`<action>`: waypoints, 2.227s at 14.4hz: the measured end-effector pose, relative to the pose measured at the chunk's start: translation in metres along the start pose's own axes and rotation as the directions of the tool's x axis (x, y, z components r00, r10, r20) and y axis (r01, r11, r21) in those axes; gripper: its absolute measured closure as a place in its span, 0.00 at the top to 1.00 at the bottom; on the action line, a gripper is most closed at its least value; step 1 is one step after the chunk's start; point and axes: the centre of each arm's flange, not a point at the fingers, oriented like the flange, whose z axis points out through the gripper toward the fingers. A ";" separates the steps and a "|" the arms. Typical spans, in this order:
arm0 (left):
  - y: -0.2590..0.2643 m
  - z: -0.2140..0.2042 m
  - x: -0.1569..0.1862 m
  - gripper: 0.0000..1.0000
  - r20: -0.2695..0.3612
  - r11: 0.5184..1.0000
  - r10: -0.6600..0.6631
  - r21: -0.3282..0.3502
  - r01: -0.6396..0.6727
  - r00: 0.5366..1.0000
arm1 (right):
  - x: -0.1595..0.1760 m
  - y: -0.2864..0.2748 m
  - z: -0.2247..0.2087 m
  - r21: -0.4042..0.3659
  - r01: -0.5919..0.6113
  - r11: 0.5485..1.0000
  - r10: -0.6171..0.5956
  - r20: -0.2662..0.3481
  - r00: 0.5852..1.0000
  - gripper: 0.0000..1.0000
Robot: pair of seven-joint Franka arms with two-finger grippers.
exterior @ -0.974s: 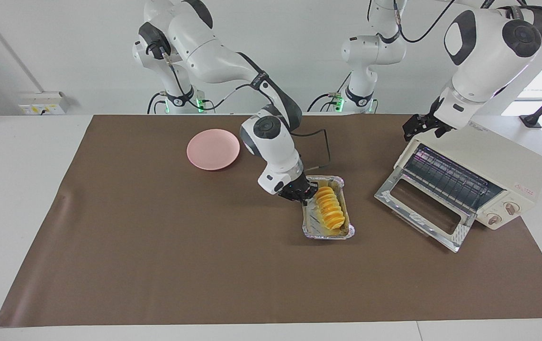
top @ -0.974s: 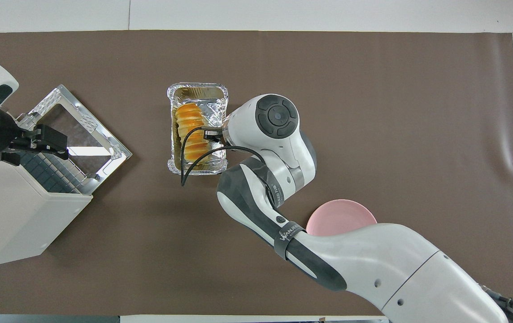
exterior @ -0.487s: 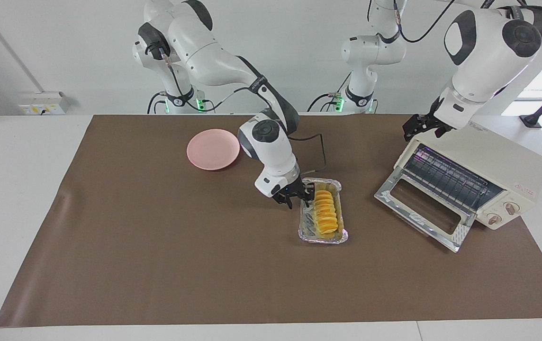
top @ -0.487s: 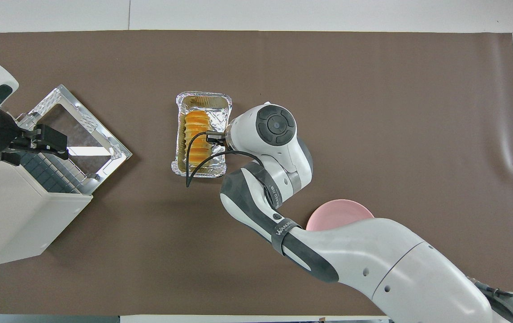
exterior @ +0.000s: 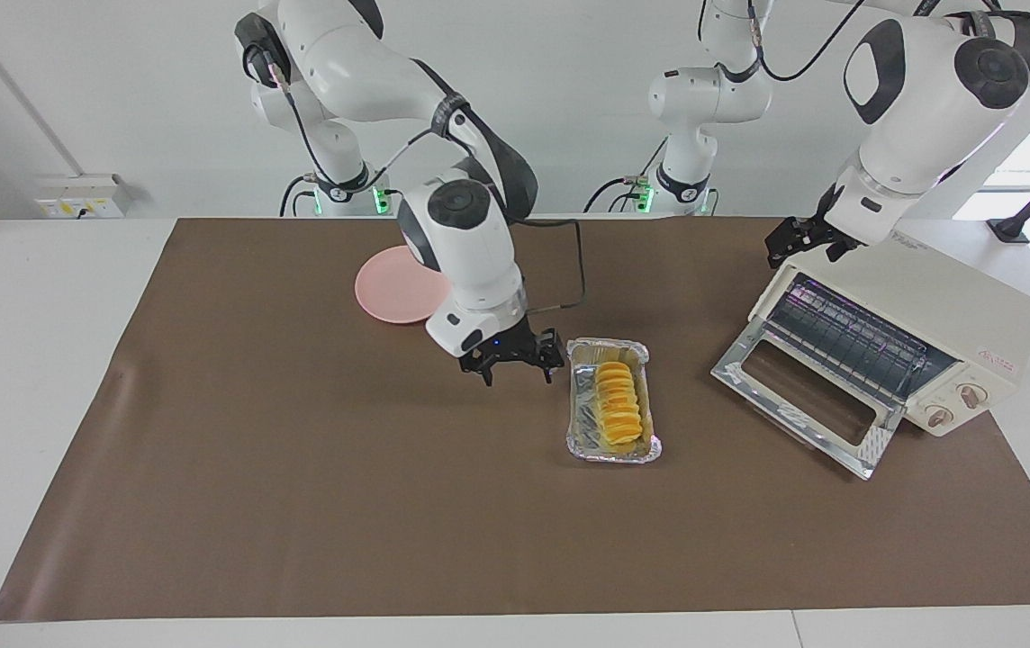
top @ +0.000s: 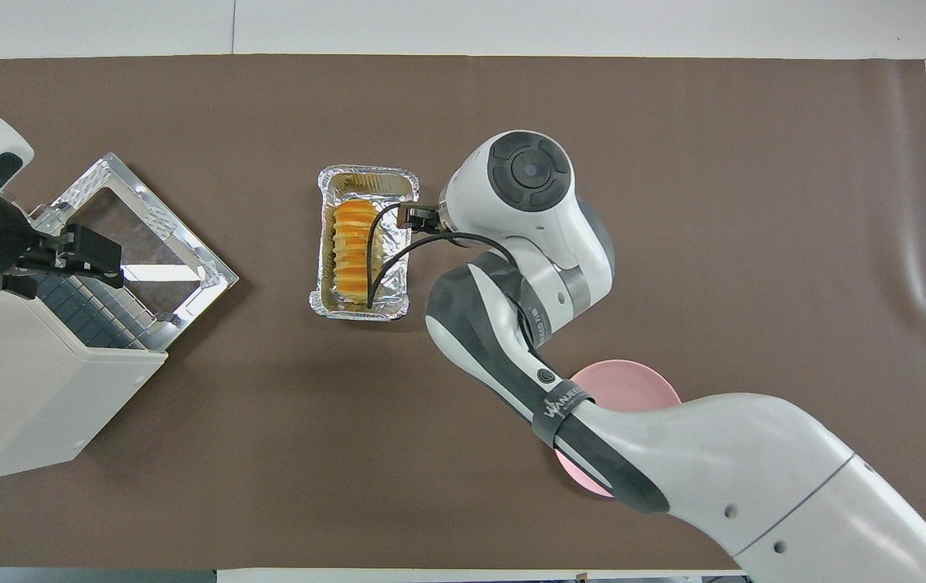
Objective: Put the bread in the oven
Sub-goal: 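Release the foil tray and withdraw the right gripper, then grasp the foil tray with the left gripper and lift it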
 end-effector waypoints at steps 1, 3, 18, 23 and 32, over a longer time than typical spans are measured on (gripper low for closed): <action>0.000 0.000 0.000 1.00 0.000 1.000 0.000 0.000 0.000 1.000 | 0.005 0.020 -0.020 -0.019 0.021 1.000 -0.021 0.005 1.000 1.00; 0.000 0.000 0.000 1.00 0.000 1.000 0.000 0.000 0.000 1.000 | 0.015 0.070 -0.055 -0.057 0.072 0.996 -0.071 0.022 0.997 1.00; 0.152 0.035 0.027 1.00 -0.060 0.999 0.024 -0.028 -0.026 0.998 | -0.044 0.271 -0.200 -0.198 0.073 0.977 -0.048 0.131 0.990 1.00; 0.229 0.097 0.059 1.00 -0.056 1.000 0.003 -0.019 -0.004 0.998 | -0.042 0.288 -0.196 -0.197 0.050 0.979 -0.023 0.137 0.990 1.00; 0.328 0.195 0.054 1.00 -0.069 0.999 0.018 0.039 -0.015 0.997 | -0.038 0.298 -0.198 -0.177 0.023 0.984 -0.003 0.114 0.993 1.00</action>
